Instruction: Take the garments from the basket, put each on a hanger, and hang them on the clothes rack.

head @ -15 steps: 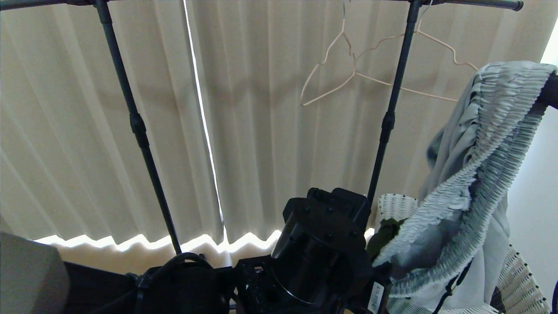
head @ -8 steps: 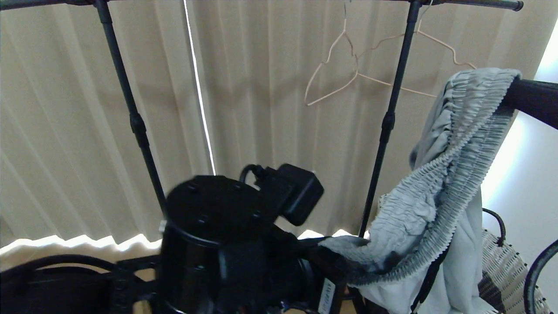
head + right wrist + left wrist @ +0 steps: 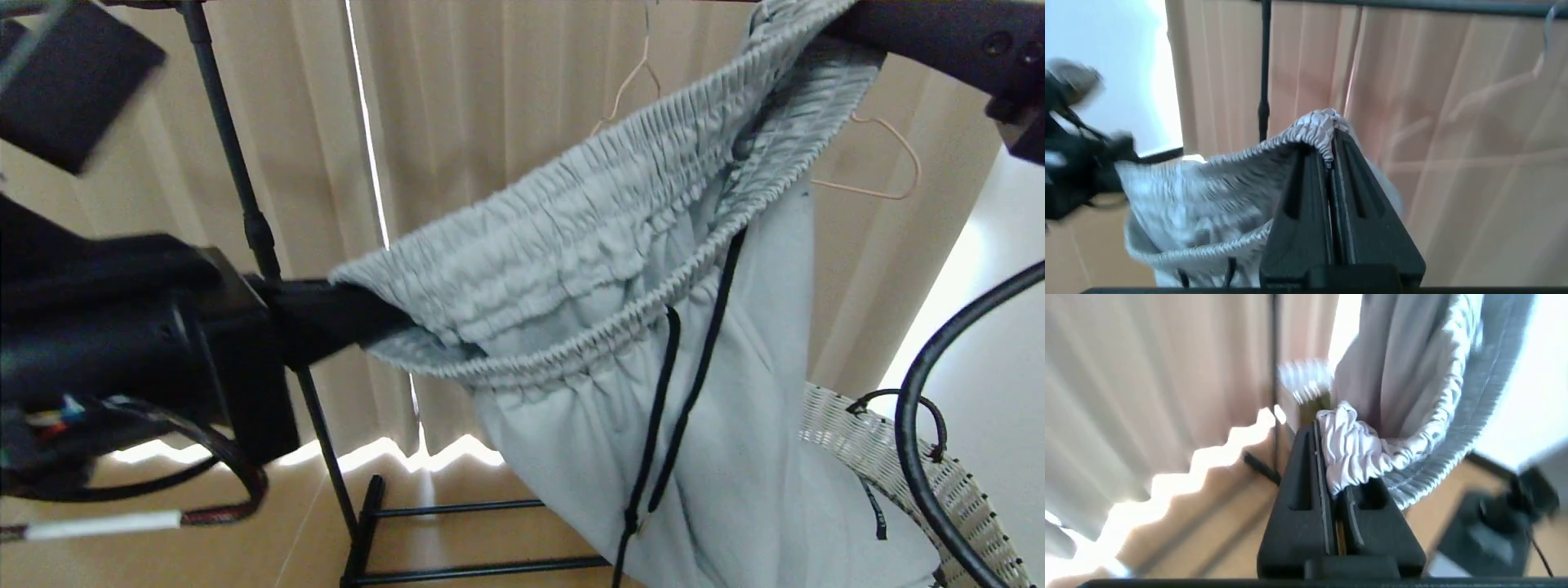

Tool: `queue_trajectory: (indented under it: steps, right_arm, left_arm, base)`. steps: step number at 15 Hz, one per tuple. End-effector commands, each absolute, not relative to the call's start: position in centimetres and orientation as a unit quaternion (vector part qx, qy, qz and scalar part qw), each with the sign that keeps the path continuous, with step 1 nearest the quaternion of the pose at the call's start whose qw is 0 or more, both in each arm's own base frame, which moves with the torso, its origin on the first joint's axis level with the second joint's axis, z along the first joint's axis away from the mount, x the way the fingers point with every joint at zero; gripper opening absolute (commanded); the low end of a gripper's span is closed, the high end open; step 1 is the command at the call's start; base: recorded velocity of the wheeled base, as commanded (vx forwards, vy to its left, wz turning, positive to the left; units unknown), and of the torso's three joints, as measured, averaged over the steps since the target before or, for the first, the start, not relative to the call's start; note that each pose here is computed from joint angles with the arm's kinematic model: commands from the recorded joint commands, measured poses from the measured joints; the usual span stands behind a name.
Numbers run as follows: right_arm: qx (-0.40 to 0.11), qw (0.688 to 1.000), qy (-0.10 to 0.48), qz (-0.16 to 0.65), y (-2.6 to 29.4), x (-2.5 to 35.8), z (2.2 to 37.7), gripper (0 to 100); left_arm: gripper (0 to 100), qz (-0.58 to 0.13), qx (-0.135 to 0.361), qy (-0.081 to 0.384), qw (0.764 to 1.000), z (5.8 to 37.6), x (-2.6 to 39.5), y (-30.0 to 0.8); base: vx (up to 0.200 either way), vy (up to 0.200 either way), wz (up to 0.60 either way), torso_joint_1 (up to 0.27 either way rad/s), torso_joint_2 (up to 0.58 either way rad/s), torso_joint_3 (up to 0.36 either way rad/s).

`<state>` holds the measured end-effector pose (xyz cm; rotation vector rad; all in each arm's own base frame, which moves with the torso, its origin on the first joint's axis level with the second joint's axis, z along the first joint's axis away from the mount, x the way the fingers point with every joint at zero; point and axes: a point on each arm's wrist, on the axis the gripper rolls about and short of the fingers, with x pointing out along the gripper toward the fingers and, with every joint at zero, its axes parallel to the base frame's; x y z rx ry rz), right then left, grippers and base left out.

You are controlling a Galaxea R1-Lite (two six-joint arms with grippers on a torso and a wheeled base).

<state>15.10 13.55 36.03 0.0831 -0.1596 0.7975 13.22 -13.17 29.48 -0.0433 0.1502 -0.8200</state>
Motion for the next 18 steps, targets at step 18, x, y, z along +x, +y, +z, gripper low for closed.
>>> queue_trajectory:
  steps: [18]
  right_arm:
    - [-0.013, 0.967, 0.001, 0.255, 11.0, 19.5, 31.0, 0]
  left_arm:
    - [0, -0.253, 0.101, 0.079, 0.959, 31.7, 24.0, -14.9]
  base:
    - [0.0, 0.0, 0.0, 0.0, 0.0, 0.0]
